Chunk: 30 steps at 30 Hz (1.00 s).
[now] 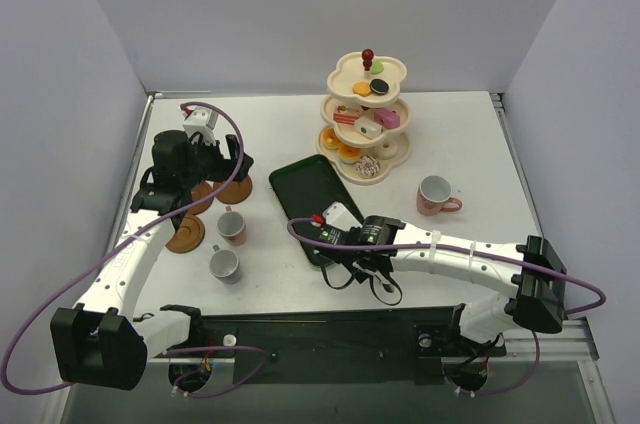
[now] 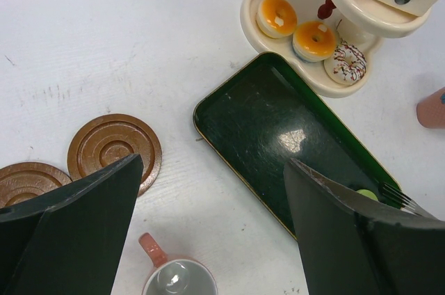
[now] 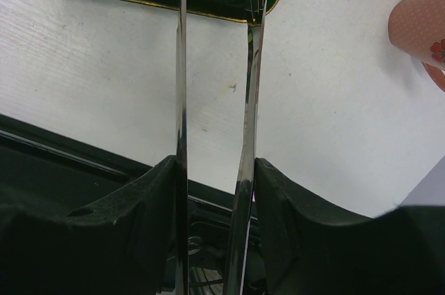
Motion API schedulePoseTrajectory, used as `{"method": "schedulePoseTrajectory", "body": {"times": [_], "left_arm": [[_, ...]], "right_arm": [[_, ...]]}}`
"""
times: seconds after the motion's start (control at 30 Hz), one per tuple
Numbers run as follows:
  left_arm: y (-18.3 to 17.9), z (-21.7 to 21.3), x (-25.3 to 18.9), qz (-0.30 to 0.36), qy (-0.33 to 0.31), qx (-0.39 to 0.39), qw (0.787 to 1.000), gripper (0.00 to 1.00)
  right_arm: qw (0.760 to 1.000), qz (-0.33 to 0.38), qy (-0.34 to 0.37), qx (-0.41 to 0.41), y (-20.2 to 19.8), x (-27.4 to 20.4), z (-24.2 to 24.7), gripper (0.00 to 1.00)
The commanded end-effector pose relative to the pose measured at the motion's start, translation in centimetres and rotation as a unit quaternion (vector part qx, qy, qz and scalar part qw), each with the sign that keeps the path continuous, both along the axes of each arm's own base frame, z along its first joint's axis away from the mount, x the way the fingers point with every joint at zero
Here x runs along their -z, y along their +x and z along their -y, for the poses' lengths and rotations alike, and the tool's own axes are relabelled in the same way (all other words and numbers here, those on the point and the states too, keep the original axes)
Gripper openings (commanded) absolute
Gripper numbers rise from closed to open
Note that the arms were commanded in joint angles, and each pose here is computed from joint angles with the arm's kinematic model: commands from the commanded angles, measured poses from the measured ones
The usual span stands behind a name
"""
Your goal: Serve the afternoon tea
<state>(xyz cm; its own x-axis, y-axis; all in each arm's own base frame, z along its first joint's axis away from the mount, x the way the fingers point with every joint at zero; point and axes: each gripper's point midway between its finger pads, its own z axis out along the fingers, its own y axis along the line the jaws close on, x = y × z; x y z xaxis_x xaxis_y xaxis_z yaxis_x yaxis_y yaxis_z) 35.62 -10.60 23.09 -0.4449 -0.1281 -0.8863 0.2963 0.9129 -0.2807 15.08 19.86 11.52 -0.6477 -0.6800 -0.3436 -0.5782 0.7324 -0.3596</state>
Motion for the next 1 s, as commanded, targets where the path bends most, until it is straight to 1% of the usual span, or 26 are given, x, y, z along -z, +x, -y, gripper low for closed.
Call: {"method": "schedulePoseTrajectory", "body": {"times": [0.0, 0.27, 0.4, 0.5, 0.7, 0.97], "left_arm": [[0.2, 0.5, -2.0, 0.031, -0.009, 0.010, 0.999, 0.94], [0.1, 0.4, -2.3, 0.038, -0.010, 0.007, 0.999, 0.94], [0.4, 0.4, -1.4, 0.023, -0.006, 0.006, 1.000, 0.94], [0.4, 0.6, -1.0, 0.017, -0.005, 0.010, 1.000, 0.94], [0.1, 0.8, -1.5, 0.028, 0.001, 0.009, 1.000, 0.94], [0.0, 0.9, -1.8, 0.030, -0.002, 0.014, 0.999, 0.94]], "right_arm": [[1.000, -0.002, -0.011, -0.007, -0.2, -0.8, 0.1, 0.42], [1.000, 0.016, 0.017, -0.002, 0.2, -2.4, -0.7, 0.42], [1.000, 0.015, 0.023, -0.004, 0.1, -2.8, -0.9, 0.43], [1.000, 0.015, 0.013, -0.006, 0.1, -2.5, -0.6, 0.45], [1.000, 0.000, -0.006, -0.004, -0.4, -1.2, 0.2, 0.46], [1.000, -0.004, -0.015, -0.005, -0.6, -1.0, 0.1, 0.46]]}}
